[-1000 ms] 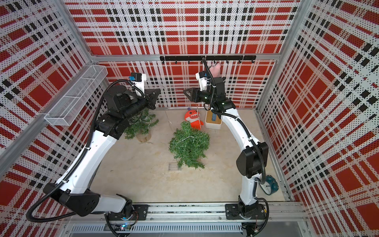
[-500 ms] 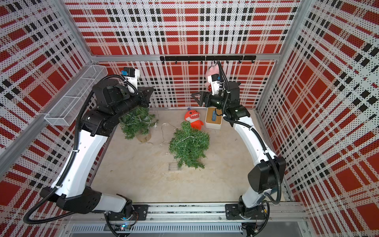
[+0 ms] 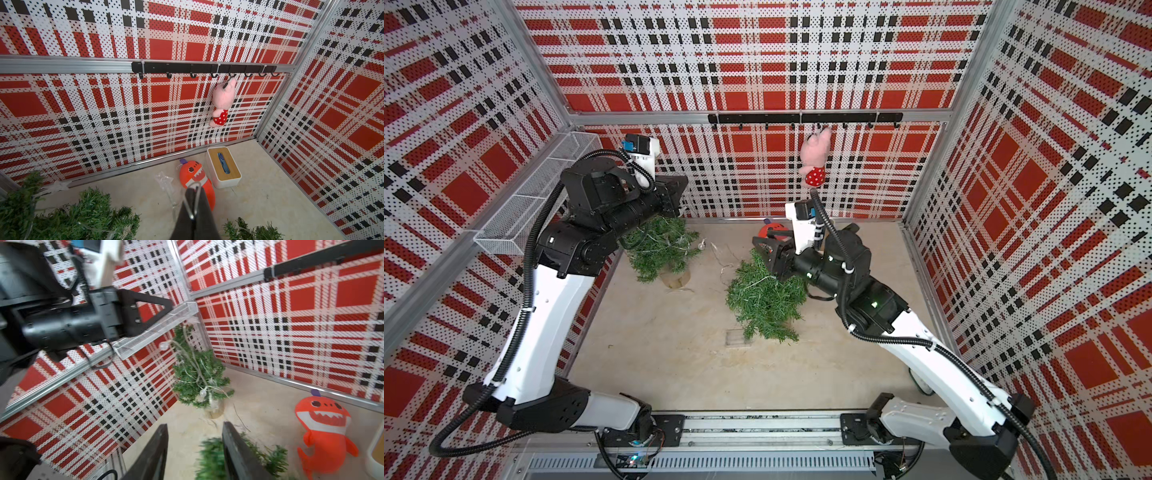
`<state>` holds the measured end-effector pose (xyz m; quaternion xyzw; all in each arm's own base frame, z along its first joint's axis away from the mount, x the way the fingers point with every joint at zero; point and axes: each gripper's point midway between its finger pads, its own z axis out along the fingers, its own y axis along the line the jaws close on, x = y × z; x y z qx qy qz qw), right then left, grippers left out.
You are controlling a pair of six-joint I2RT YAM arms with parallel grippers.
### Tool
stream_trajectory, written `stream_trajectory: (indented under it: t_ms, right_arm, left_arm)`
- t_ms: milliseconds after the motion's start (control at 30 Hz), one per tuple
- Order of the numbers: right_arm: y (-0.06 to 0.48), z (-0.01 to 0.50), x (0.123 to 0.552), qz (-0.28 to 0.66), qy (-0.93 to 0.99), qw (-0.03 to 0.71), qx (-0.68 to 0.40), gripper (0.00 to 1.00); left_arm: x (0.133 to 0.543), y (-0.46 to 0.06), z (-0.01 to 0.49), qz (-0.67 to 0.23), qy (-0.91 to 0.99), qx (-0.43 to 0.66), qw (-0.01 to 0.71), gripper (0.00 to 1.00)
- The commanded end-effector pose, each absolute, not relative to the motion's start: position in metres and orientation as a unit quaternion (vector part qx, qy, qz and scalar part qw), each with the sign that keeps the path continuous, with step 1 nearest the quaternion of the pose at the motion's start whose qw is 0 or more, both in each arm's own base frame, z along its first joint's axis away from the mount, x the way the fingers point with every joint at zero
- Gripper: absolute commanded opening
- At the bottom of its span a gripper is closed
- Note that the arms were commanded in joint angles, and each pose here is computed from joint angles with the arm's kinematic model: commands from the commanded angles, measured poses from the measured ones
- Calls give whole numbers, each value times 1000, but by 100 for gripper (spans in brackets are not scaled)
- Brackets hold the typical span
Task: Wrap string light around the christmas tree
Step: Wrap the light string around the Christmas tree.
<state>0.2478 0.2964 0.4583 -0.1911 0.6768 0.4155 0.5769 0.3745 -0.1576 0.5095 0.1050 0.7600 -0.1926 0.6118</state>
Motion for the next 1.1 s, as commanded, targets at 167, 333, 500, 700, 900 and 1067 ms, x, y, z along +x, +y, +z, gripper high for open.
stream_trajectory:
  t_ms: [167, 333, 500, 700, 900, 1067]
  right_arm:
    - [414, 400, 233, 387, 704, 567, -186, 59]
    - [449, 340, 268, 342, 729, 577, -138, 65]
    - [443, 298, 295, 281, 757, 586, -63, 69]
    - [441, 280, 324, 237, 754, 612, 16, 71]
    - [449, 278, 348, 197, 733, 646, 76, 68]
    - [450, 274, 366, 150, 707, 680, 119, 64]
  left_arm:
    - [378, -158, 510, -198, 755, 105, 616, 0]
    - [381, -152, 503, -195, 763, 94, 609, 0]
    - [373, -144, 507, -188, 761, 85, 615, 0]
    - [367, -144, 513, -196, 756, 88, 618, 0]
    - [366, -147, 516, -205, 755, 91, 616, 0]
    - [365, -144, 513, -199, 759, 89, 614, 0]
